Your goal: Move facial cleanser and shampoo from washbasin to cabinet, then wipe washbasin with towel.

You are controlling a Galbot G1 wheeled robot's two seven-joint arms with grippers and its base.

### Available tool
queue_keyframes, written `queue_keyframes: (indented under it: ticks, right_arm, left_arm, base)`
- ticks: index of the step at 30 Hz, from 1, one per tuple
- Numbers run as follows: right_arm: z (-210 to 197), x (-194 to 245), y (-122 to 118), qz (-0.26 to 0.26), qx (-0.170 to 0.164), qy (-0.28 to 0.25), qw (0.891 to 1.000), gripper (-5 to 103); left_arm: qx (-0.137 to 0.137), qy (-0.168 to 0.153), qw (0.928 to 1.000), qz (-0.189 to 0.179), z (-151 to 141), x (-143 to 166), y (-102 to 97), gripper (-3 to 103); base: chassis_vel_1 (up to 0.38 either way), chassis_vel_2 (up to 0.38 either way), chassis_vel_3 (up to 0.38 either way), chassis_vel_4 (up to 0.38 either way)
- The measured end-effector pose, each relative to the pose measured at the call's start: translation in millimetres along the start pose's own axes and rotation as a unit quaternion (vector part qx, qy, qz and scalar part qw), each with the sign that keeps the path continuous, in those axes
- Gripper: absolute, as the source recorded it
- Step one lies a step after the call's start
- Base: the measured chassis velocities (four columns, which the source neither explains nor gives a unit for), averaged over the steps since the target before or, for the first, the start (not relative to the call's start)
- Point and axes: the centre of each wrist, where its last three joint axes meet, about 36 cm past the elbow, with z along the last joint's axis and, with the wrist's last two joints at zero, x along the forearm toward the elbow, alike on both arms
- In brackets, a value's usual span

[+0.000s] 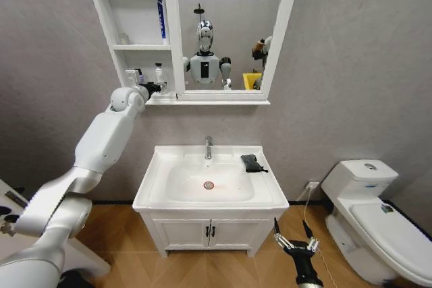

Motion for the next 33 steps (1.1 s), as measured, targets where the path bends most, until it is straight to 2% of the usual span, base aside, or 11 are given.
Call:
queue_keyframes:
  ticks: [4,11,13,14,17,18,20,21,23,29,33]
  right_arm:
    - [-2,-1,3,0.008,-0.006,0.009,1.000,100]
    - [-13,-8,6,0.020,-0.014,0.018,1.000,100]
    - [-14,-7,6,0.023,-0.014,0.019,0.999,100]
    - [-14,-7,6,0.023,-0.014,0.019,0.999,100]
    - [-13,-4,6,0.023,-0.013,0.021,0.999,100]
    - [-13,-4,6,0.023,-0.013,0.021,0.999,100]
    - [-12,-1,8,0.023,-0.013,0.023,0.999,100]
    - [-12,-1,8,0.023,-0.013,0.023,0.999,100]
    - [-13,1,11,0.018,-0.013,0.021,1.000,100]
    - [-16,-1,16,0.012,-0.015,0.016,1.000,100]
    - [-18,-3,17,0.010,-0.017,0.014,1.000,100]
  left_arm:
    - [-0.001,-0.011,0.9997,0.023,17,26,-4.0,98]
    - [-0.019,-0.038,0.9987,0.029,104,129,-11.5,100]
    - [-0.019,-0.028,0.9993,0.016,144,168,-10.9,100]
    - [-0.019,-0.028,0.9993,0.016,144,168,-10.9,100]
    - [-0.037,0.005,0.9989,-0.027,218,231,-7.9,100]
    - [-0.037,0.005,0.9989,-0.027,218,231,-7.9,100]
    - [-0.045,0.037,0.9969,-0.054,269,292,-9.5,100]
    - [-0.045,0.037,0.9969,-0.054,269,292,-9.5,100]
    - [-0.050,0.061,0.9941,-0.074,296,349,-7.1,100]
    - [-0.065,0.053,0.9918,-0.097,304,409,-0.1,100]
    - [-0.061,0.046,0.9922,-0.098,300,422,-8.7,100]
  base:
    - [0.000,0.000,0.000,0.000]
    - [0.000,0.000,0.000,0.000]
    - [0.000,0.000,0.000,0.000]
    - [0.000,0.000,0.000,0.000]
    - [0.000,0.000,0.000,0.000]
    - [0.000,0.000,0.000,0.000]
    - [0.000,0.000,0.000,0.000]
    - [0.000,0.000,0.000,0.000]
    - [0.000,0.000,0.000,0.000]
    - [0.000,0.000,0.000,0.000]
    - [0.000,0.000,0.000,0.000]
